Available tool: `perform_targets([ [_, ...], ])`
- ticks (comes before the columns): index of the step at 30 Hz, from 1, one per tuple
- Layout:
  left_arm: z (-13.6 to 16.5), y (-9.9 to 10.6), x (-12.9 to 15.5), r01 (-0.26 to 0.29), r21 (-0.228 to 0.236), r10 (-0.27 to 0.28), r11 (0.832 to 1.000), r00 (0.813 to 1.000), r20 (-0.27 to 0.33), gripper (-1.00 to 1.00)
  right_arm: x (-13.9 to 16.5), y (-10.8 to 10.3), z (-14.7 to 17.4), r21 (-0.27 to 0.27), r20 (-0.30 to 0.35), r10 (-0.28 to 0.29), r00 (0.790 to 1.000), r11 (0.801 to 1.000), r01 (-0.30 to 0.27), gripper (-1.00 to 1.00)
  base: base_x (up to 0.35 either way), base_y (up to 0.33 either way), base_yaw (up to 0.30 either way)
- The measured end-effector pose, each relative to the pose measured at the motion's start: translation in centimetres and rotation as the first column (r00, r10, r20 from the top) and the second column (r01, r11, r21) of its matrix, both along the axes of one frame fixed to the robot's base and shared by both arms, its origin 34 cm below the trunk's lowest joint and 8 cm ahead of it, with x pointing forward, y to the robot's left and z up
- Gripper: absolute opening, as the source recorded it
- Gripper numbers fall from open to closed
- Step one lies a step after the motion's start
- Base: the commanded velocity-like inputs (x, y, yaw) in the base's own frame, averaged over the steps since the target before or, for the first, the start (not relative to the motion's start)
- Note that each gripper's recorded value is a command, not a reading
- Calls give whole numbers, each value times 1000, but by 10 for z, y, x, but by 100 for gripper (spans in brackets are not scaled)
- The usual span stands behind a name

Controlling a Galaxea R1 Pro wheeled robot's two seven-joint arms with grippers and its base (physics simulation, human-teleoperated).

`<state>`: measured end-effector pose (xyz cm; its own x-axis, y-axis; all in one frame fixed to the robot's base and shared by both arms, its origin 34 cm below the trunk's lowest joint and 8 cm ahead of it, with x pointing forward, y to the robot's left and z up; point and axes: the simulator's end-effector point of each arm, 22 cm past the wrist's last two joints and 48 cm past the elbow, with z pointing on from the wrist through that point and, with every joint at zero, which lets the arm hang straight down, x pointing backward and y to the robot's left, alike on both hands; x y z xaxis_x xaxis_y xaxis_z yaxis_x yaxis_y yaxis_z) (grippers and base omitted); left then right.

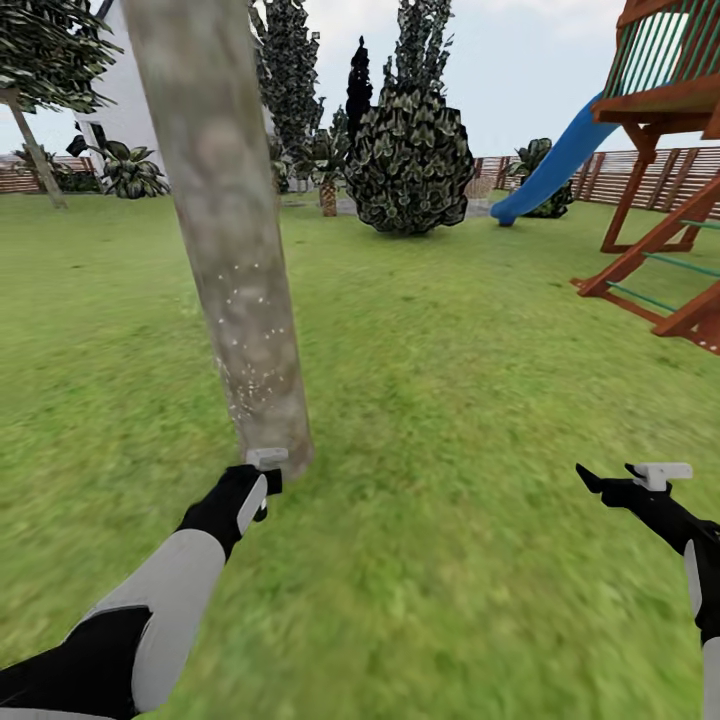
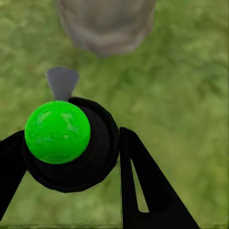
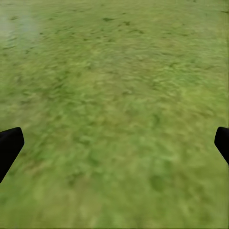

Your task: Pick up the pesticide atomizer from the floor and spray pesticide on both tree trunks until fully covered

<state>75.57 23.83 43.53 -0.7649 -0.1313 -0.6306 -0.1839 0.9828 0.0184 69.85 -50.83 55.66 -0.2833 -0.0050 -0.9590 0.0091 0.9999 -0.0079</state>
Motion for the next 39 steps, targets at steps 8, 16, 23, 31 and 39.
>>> perform_targets([
  [8, -7, 5, -2, -19, 7, 18, 1000, 996, 84, -100, 0, 3, -2, 4, -3, 3, 1000, 1000, -3, 100, 194, -200, 190],
  [16, -8, 1, -3, -16, 4, 16, 1000, 997, 82, -100, 0, 3, -2, 5, -3, 3, 1000, 1000, -3, 100, 50, -272, 277],
  [23, -9, 1, -3, -16, 3, 16, 1000, 997, 80, -100, 0, 3, -2, 5, -3, 3, 1000, 1000, -3, 100, 153, -269, 29],
  [31, -9, 0, -4, -16, 1, 15, 1000, 997, 79, -100, 0, 3, -2, 5, -3, 3, 1000, 1000, -3, 100, 154, -268, 67],
  [39, -9, -1, -4, -13, -2, 13, 1000, 997, 79, -100, 0, 3, -2, 5, -3, 3, 1000, 1000, -3, 100, 154, -268, 275],
])
